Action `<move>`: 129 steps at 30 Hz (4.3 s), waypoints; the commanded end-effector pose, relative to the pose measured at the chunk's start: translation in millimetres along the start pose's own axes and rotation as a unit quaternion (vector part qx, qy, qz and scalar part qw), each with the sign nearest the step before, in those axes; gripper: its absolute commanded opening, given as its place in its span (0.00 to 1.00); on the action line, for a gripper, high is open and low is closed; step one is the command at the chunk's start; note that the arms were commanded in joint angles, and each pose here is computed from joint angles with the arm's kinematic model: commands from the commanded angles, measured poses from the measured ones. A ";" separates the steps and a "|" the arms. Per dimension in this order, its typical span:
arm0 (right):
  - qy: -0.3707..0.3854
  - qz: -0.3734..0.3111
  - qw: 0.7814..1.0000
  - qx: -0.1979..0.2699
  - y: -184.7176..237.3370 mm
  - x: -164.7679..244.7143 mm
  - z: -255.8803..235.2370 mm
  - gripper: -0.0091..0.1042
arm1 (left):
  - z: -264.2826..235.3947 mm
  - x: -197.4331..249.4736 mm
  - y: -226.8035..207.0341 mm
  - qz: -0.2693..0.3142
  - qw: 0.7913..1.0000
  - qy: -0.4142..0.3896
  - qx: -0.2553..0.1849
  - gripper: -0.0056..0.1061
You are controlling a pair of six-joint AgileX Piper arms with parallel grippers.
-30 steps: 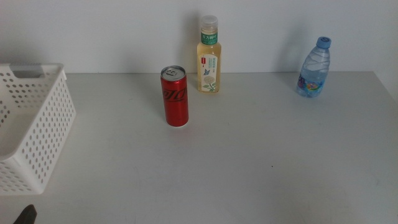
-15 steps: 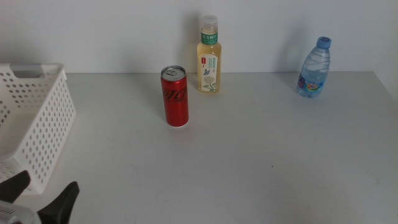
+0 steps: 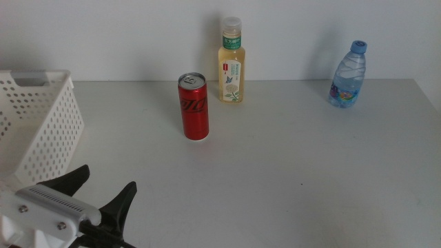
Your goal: Use arms to grab the bottles and put them into the dustbin to the left of the table.
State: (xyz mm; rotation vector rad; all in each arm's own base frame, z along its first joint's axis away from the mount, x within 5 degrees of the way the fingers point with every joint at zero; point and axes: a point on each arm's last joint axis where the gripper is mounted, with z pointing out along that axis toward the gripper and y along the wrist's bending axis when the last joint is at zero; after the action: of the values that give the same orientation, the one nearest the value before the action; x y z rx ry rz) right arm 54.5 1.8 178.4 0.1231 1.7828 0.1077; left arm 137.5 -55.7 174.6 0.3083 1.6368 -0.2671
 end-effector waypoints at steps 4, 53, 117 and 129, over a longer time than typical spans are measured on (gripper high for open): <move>-0.051 -0.010 0.999 0.002 0.2 -10.2 -2.7 0.68 | 9.0 0.3 -1.1 -0.024 0.998 -0.054 0.001 0.89; -0.051 -0.010 0.999 0.002 0.2 -10.2 -2.7 0.68 | 227.5 -19.7 15.2 -0.033 0.994 -0.003 0.101 0.89; -0.051 -0.010 0.999 0.002 0.2 -10.2 -2.7 0.68 | 139.4 -224.3 70.5 0.014 0.974 0.197 -0.111 0.04; -0.051 -0.010 0.999 0.002 0.2 -10.2 -2.7 0.68 | 98.8 -241.7 164.1 -0.002 0.943 0.286 -0.169 0.04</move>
State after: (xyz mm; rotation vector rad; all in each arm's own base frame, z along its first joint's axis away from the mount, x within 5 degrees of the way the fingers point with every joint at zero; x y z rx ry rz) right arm 54.5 1.8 178.4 0.1231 1.7828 0.1077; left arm 311.3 42.3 379.4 0.1677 2.3405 0.0729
